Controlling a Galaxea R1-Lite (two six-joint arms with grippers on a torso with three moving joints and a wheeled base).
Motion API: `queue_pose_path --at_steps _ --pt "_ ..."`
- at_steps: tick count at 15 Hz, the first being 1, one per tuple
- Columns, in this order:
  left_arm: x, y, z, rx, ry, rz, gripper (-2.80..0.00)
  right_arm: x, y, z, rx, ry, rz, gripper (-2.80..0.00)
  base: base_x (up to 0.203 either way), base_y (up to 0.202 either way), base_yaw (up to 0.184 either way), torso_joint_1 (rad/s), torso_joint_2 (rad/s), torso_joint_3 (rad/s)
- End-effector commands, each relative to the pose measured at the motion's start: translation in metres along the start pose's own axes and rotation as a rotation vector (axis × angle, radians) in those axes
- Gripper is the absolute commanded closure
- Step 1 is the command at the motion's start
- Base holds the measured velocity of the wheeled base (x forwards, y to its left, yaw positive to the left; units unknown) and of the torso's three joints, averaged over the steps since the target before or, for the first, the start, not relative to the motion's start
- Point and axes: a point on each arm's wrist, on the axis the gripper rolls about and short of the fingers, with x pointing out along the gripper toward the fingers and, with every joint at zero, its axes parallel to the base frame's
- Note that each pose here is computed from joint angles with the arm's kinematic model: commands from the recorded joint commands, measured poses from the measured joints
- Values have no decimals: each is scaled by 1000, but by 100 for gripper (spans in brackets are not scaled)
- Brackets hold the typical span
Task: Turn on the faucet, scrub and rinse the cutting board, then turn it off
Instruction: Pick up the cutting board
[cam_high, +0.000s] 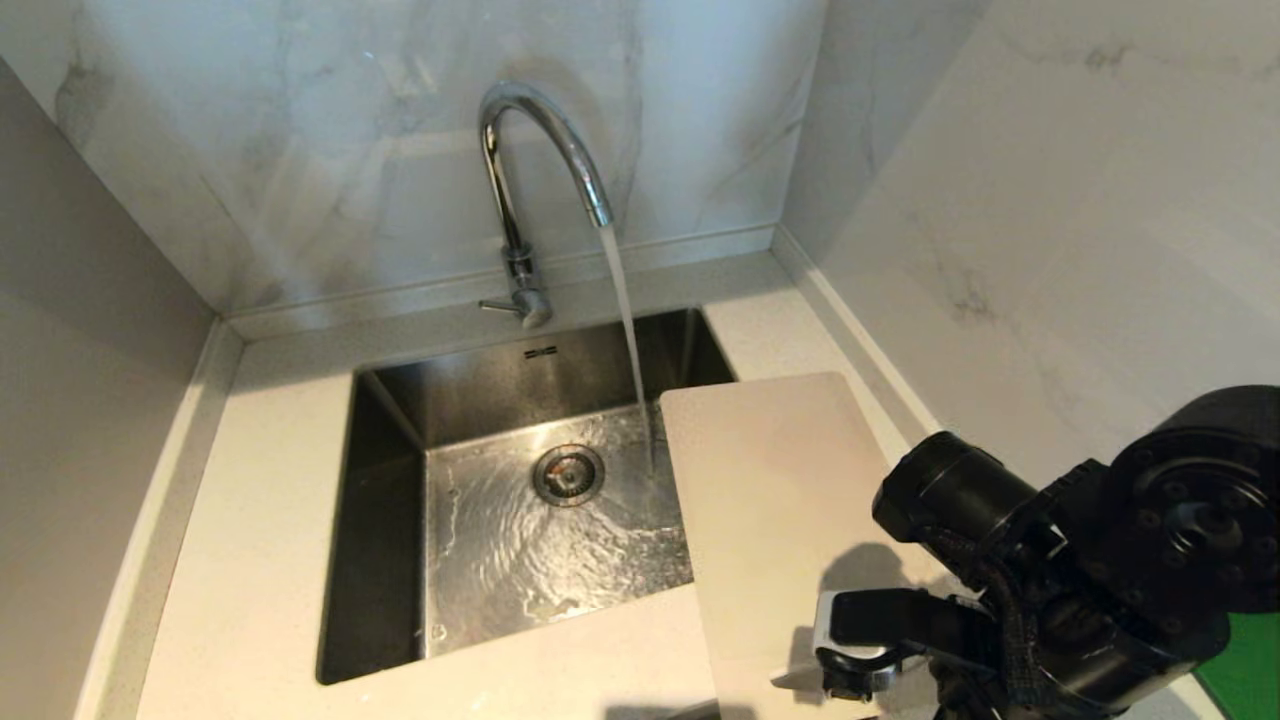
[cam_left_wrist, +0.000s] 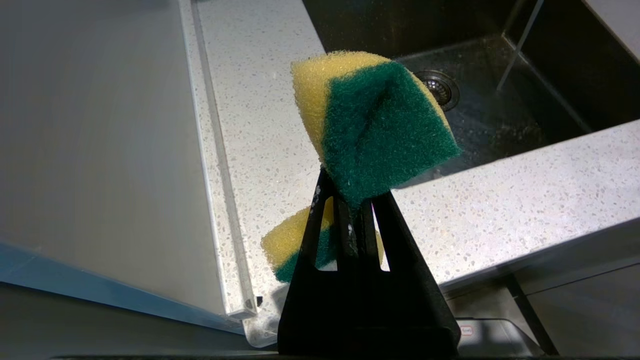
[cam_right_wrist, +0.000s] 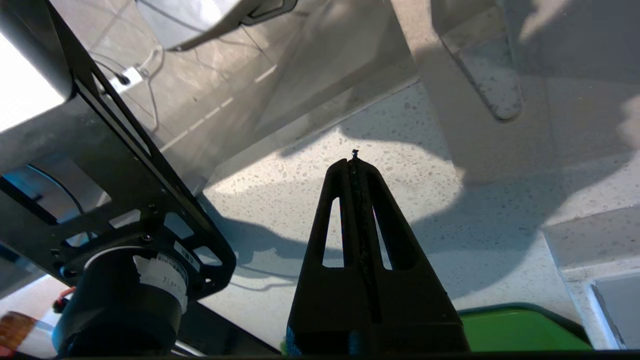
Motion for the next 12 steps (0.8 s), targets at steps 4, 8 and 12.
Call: queue_pose_path --at_steps 4,8,12 --pt "0 0 0 0 -3 0 0 13 7 5 -21 -38 -57 -280 0 0 0 0 0 0" --pt "0 0 0 0 -3 0 0 30 24 2 -70 -30 -84 -280 0 0 0 0 0 0" --pt "0 0 0 0 -4 0 0 35 33 -1 -110 -19 -64 -280 0 0 0 0 0 0"
